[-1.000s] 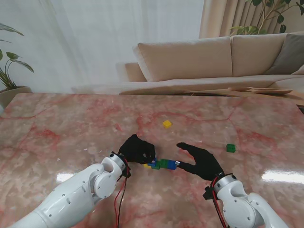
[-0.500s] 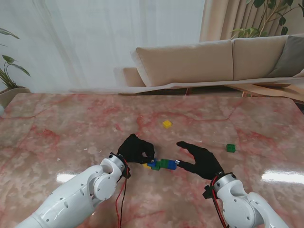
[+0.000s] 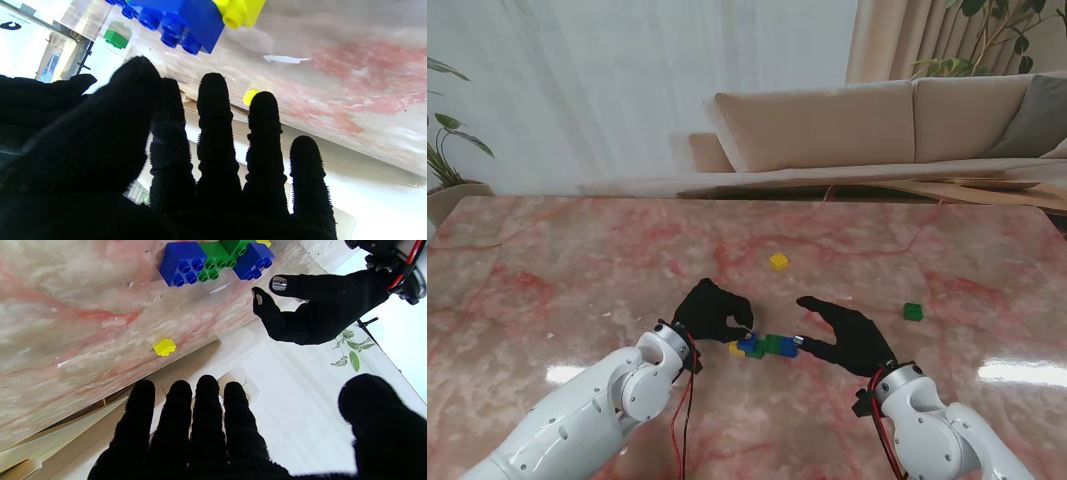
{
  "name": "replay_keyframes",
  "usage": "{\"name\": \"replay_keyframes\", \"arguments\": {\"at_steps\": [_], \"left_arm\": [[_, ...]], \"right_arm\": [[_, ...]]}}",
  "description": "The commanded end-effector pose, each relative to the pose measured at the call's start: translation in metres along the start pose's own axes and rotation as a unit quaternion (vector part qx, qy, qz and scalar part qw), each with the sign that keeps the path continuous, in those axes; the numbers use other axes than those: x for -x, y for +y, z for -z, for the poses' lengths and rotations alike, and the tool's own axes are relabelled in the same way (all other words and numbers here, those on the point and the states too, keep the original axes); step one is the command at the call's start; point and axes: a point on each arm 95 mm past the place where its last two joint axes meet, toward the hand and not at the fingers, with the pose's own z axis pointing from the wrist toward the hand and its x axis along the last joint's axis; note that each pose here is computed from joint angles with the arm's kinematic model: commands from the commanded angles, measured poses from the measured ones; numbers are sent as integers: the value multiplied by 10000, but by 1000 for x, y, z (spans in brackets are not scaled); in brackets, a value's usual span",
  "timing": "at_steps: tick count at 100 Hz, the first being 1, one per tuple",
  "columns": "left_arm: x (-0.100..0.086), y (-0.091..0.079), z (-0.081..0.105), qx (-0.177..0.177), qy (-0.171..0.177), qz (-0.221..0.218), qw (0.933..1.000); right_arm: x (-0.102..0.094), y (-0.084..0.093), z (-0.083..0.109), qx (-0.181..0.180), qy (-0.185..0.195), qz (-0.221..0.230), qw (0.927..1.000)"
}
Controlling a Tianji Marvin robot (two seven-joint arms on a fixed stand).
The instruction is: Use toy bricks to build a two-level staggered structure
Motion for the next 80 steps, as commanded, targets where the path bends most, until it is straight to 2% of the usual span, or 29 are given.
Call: {"name": "replay_keyframes", "arguments": {"at_steps": [1, 48, 80], "left_arm": [[0, 2, 0, -20, 1, 17, 10000], [-3, -5, -1, -234, -12, 82, 9997], [-7, -26, 8, -604, -297, 329, 9972]], "right_arm": [[0, -3, 1, -73, -33, -20, 10000], [-1, -4, -1, -74, -25, -20, 10000], [-1, -4, -2, -56, -18, 14, 10000]]}}
